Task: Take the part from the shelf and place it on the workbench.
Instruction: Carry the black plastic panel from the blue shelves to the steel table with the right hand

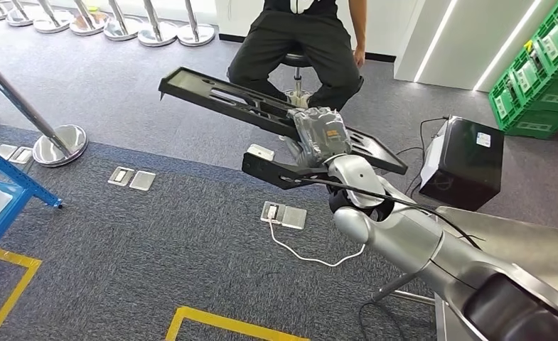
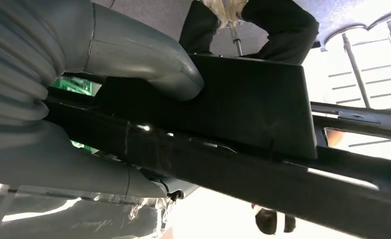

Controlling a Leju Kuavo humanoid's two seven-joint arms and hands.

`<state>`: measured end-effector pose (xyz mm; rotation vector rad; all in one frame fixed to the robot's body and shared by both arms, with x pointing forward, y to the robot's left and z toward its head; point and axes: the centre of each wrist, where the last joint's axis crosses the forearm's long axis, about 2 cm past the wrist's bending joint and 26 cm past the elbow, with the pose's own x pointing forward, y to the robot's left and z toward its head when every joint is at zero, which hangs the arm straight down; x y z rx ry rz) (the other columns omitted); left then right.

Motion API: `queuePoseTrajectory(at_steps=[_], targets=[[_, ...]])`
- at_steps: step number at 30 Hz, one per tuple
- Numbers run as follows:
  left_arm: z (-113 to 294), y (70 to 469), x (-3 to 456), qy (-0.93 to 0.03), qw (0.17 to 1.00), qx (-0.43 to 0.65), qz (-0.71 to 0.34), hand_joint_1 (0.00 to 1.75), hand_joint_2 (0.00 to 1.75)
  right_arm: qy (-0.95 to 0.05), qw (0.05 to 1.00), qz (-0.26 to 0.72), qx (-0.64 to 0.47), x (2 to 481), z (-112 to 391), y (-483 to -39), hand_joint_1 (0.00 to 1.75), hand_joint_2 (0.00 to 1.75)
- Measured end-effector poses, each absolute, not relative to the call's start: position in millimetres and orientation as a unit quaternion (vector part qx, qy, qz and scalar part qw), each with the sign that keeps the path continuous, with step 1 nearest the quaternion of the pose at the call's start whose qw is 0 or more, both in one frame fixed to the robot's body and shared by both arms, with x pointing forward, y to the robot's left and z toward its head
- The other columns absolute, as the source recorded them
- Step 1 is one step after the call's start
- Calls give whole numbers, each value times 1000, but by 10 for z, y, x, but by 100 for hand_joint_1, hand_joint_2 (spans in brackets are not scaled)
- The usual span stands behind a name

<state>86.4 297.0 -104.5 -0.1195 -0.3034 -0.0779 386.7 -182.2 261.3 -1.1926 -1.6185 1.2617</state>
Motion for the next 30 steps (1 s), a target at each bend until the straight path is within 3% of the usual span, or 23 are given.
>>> queuePoseTrajectory(at_steps=[30], targets=[[-1047, 2963, 857, -150, 986, -60, -39, 0, 175, -631, 376, 493, -466, 3874, 2607, -1816, 175, 175]])
